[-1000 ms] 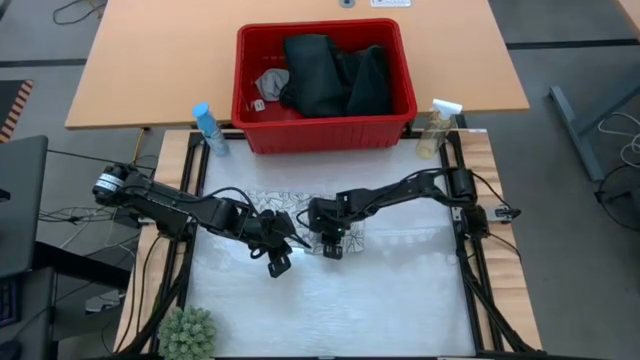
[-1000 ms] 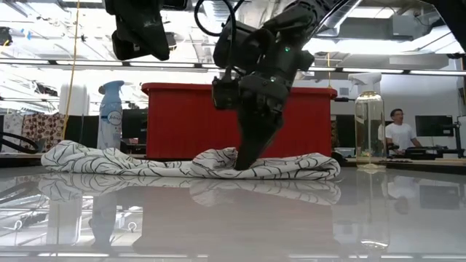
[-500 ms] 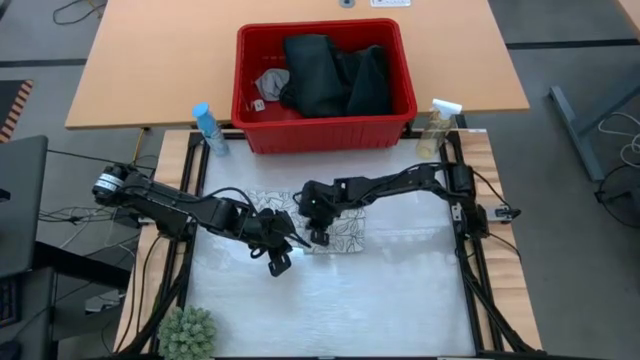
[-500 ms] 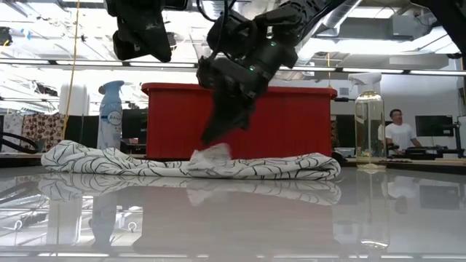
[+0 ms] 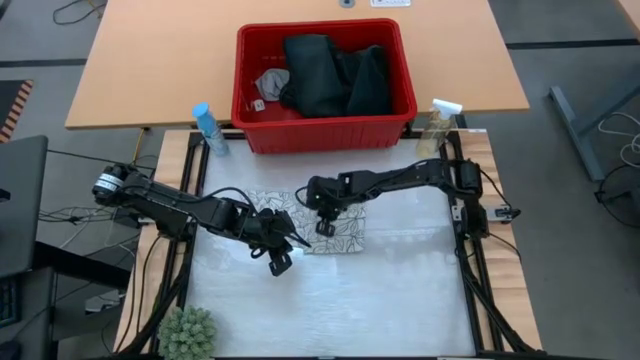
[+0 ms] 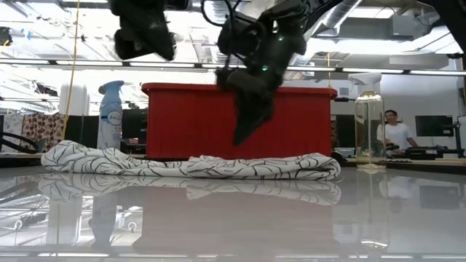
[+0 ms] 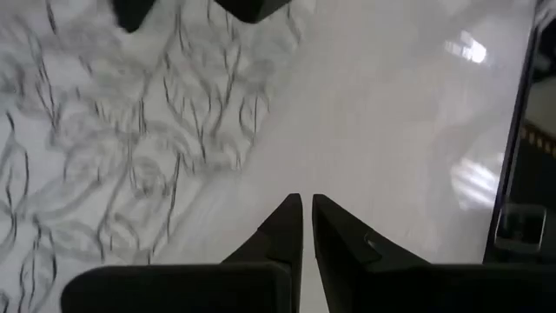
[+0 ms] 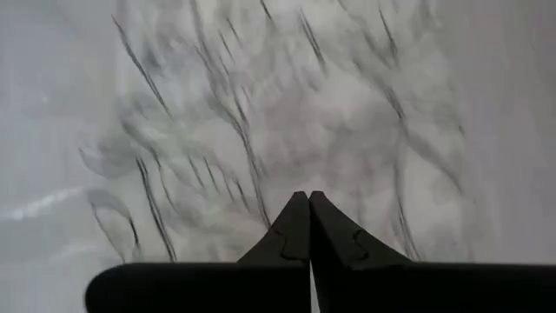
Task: Fold laundry
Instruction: Fold the white-patterned shirt
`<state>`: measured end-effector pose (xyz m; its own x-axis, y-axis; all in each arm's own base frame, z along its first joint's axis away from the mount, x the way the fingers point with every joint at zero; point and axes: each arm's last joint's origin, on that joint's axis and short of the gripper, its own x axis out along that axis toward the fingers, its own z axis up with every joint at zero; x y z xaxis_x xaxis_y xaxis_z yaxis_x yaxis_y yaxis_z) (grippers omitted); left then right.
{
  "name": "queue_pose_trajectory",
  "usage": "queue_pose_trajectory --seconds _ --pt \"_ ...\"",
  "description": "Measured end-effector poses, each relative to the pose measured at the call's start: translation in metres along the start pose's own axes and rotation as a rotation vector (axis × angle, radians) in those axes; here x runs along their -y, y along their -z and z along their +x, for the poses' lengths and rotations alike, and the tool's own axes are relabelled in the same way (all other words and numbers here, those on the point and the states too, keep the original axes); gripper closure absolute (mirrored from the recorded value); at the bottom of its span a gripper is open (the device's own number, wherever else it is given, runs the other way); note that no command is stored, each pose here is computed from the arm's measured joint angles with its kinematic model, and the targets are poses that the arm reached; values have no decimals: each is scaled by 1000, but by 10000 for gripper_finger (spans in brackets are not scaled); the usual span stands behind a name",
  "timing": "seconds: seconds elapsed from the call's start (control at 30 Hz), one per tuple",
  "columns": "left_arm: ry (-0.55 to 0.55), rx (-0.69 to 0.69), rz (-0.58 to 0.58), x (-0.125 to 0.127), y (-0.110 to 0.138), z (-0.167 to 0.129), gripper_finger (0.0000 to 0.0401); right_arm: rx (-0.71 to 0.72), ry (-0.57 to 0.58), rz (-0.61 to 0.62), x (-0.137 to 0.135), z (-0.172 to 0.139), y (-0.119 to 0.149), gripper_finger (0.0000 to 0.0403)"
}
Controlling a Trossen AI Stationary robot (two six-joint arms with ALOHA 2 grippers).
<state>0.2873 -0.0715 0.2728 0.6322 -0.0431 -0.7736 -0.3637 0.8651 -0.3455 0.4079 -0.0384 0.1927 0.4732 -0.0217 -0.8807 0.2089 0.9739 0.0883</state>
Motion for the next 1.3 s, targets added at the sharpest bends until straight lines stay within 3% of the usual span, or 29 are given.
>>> queue_pose_trajectory --seconds 0.1,0.23,0.37,0.47,0.67,0.83,1.07,1.3 --pt "-22 103 15 5 -1 4 383 -69 32 47 4 -16 7 370" --pt "-5 199 16 -1 1 18 383 -152 185 165 5 -55 20 380" --pt "144 290 -59 -20 -5 34 383 -225 278 408 10 -86 40 379" --pt "250 346 -95 -41 -12 42 381 -232 316 528 13 -95 59 341" --pt "260 412 -81 -67 -27 45 336 -171 305 745 10 -80 100 211" --pt "258 382 -58 -72 -28 48 270 -46 154 869 4 -55 108 125" --pt "91 354 -140 -83 -22 61 210 -24 192 915 2 -43 114 109" --pt "91 250 -165 -92 -13 104 207 -8 177 919 1 -30 111 109"
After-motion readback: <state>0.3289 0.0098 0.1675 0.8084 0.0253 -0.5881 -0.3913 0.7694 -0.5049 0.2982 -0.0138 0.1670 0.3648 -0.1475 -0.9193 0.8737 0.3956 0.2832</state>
